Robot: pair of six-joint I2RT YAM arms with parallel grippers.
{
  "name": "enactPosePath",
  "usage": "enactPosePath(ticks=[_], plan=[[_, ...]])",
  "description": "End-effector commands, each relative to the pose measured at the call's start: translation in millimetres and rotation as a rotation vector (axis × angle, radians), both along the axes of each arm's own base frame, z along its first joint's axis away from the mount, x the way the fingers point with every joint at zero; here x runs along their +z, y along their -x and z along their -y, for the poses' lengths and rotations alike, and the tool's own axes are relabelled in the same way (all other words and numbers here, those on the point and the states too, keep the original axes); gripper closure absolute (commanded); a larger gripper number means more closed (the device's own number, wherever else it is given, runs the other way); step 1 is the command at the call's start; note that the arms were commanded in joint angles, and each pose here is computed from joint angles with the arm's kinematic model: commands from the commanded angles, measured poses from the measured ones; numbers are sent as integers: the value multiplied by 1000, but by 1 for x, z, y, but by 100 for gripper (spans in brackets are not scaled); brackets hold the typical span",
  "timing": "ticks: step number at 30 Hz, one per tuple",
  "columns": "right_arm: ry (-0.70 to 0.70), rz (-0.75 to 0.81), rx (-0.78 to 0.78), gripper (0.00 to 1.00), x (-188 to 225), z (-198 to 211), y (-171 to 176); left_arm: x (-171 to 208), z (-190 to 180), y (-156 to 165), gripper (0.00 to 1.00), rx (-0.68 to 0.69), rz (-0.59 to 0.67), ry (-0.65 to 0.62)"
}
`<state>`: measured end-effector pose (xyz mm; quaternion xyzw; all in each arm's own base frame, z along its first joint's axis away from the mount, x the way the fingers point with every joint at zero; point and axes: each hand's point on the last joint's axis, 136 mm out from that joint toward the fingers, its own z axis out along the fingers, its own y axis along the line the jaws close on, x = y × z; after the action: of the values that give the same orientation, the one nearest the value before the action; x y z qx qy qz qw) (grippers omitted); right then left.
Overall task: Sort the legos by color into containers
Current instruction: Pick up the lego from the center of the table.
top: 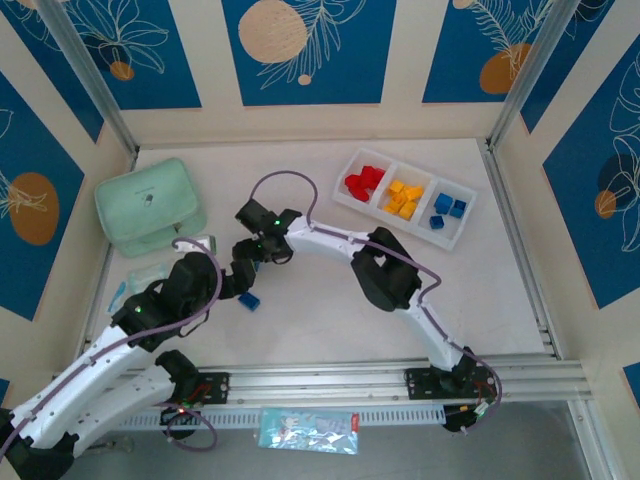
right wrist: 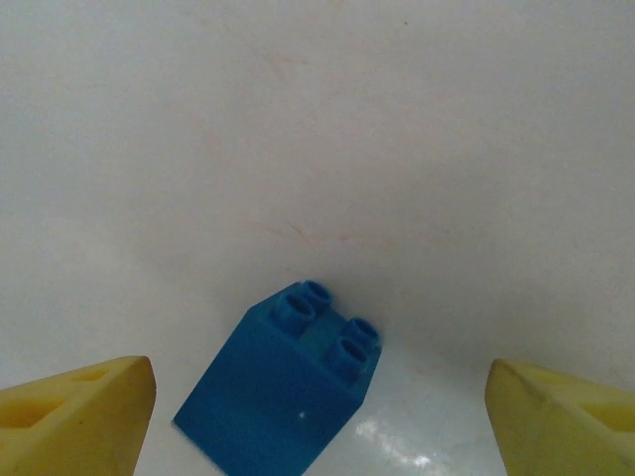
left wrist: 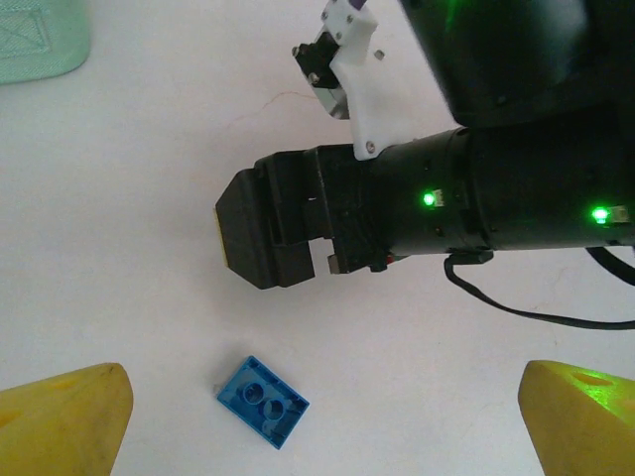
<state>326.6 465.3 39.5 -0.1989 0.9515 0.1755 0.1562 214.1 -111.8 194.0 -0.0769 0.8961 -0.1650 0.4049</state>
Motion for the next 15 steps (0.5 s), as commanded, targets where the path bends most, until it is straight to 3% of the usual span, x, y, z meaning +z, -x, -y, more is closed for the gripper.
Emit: enactPosePath(ticks=[1, 6, 15], plan=[[71, 11, -7, 13, -6, 1, 2, -4, -9, -1, 1, 39, -2, -16], [147, 37, -42, 18, -8, 19, 2, -6, -6, -2, 1, 32, -7, -2], [159, 71, -30, 41, -6, 24, -2, -6, -3, -4, 1, 27, -8, 5]])
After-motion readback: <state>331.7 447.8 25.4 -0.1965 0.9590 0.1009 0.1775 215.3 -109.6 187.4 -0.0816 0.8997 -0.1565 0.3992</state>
